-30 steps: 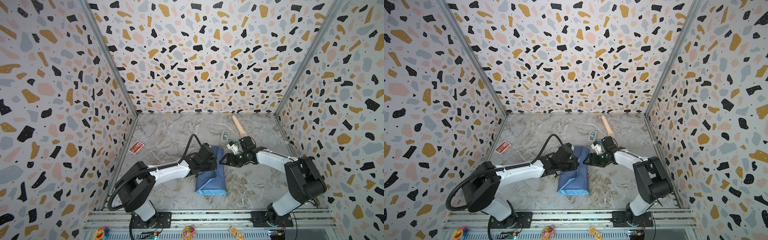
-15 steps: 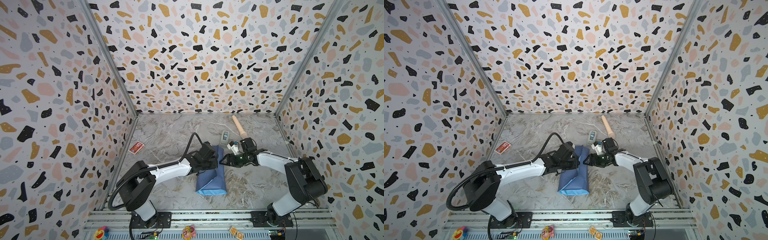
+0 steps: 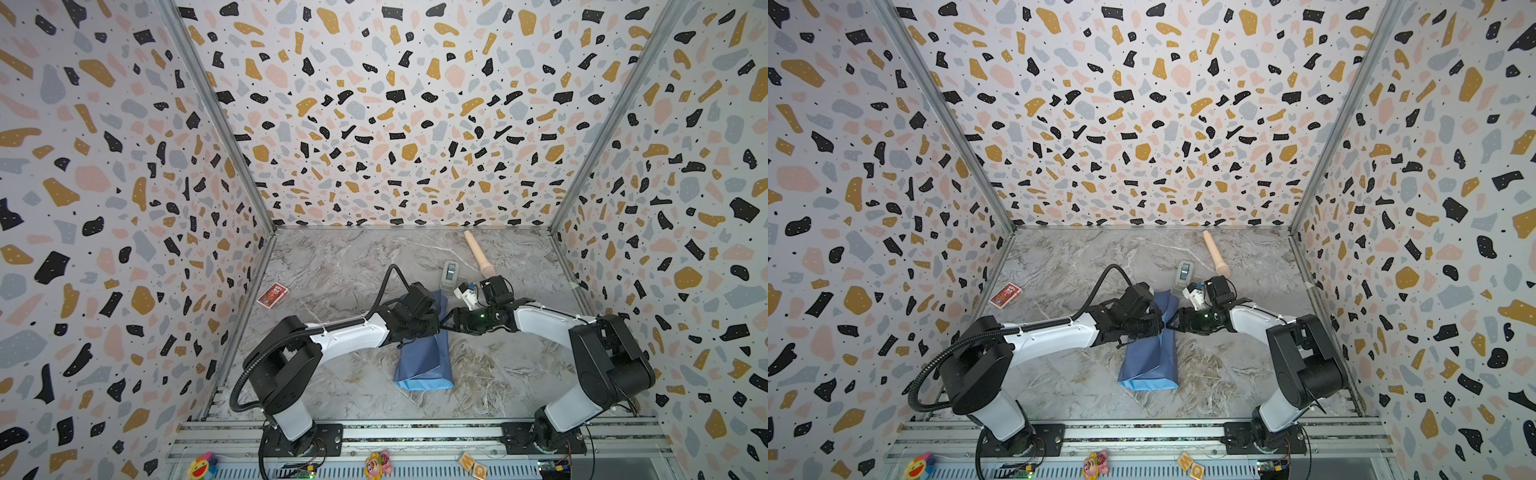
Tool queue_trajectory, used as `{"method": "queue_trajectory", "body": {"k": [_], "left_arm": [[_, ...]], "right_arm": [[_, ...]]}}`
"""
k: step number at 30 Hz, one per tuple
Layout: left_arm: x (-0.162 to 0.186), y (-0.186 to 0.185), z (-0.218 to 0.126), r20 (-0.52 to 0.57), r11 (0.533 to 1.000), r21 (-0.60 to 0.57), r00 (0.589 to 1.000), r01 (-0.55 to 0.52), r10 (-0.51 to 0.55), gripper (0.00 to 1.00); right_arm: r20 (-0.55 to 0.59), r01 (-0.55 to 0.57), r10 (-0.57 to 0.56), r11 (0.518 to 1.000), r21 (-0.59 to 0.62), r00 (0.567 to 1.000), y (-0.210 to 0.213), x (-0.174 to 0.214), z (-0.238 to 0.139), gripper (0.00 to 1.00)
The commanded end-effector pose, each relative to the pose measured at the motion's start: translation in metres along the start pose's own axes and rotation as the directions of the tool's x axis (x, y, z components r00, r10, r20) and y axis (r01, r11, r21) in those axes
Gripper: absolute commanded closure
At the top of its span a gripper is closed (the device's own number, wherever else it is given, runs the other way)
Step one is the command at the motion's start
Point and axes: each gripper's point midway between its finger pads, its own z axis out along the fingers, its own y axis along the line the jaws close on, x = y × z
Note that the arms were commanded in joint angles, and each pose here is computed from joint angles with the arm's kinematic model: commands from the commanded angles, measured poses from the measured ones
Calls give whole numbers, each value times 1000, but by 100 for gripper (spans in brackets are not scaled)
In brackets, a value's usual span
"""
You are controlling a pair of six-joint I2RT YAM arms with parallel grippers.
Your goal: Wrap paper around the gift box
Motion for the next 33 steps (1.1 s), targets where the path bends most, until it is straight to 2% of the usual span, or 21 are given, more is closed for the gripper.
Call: {"method": "queue_trajectory", "body": {"k": [1, 8, 19, 33], "left_arm": [[-13, -30, -4, 40, 994, 109, 999, 2, -7, 100], [-17, -37, -5, 57, 988, 151, 998, 21, -30, 100], [-1, -9, 7, 40, 992, 108, 997, 62, -67, 100], [21, 15, 19, -5, 994, 71, 996, 87, -87, 100]], "right_arm": [[-121, -86, 109, 980, 180, 987, -45, 48, 9, 23], [-124, -80, 103, 980, 180, 987, -43, 47, 10, 23], [-125, -68, 91, 982, 178, 988, -38, 44, 10, 23], [-73, -47, 58, 989, 140, 996, -18, 18, 3, 22]]}}
